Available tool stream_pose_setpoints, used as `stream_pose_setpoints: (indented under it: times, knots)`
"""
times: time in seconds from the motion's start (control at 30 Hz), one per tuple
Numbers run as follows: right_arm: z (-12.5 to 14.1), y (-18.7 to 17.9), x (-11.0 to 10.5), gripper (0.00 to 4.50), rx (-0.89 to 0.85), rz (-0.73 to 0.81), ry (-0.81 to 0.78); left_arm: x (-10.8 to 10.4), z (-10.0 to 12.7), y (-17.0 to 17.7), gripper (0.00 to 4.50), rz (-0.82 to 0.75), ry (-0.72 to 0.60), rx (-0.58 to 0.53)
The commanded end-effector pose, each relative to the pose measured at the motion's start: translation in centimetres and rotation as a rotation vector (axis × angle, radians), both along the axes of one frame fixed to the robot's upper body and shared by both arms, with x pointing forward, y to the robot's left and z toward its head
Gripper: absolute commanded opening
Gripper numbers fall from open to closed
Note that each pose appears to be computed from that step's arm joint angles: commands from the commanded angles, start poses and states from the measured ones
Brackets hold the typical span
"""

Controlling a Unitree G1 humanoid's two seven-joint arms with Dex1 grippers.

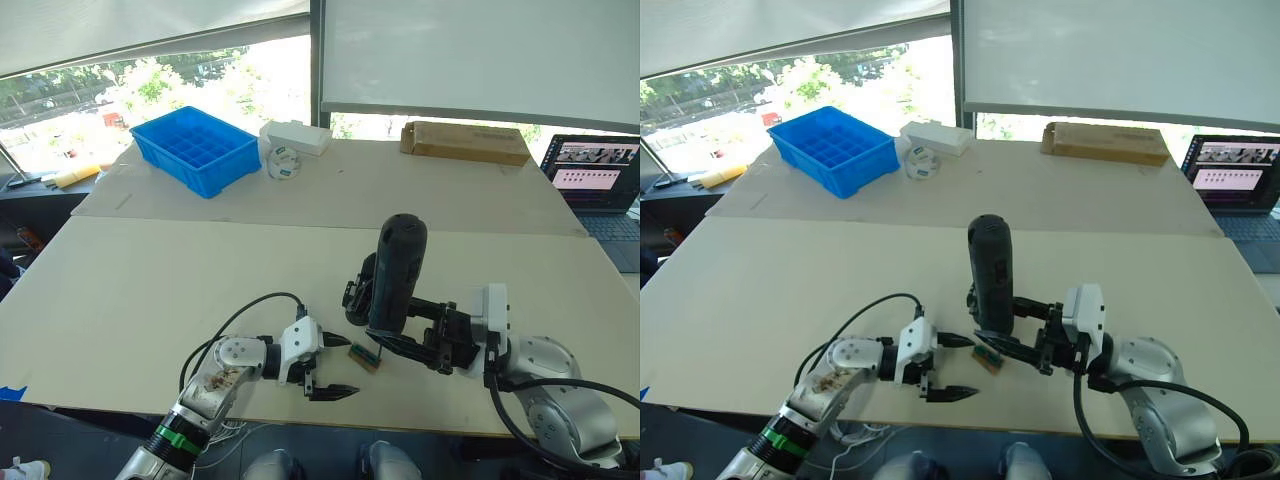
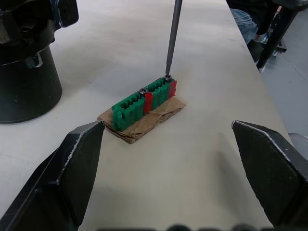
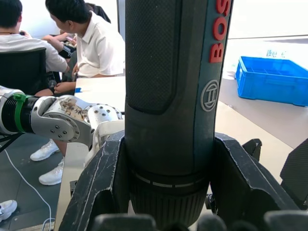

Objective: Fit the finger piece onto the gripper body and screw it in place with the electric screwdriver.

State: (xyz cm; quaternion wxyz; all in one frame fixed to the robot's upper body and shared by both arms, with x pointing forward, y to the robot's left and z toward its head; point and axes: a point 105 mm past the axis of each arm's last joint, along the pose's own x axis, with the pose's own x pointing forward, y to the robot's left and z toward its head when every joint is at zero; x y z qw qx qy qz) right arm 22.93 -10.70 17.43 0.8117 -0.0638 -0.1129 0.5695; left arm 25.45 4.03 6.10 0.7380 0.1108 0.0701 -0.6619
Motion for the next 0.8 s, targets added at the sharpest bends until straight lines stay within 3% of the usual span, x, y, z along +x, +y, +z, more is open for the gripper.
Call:
stream_pose_setpoints:
  times: [0.03, 0.8]
  knots:
    - [1.21, 0.23, -0.48, 1.91, 0.023, 0.020, -0.072, -0.46, 0.53, -0.24, 4.50, -0.018, -0.012, -0.008]
    - [1.05, 0.55, -0.26, 1.91, 0.018, 0.026, -0.077, -0.09, 0.15, -0.10, 4.50, -0.014, -0.008, -0.002]
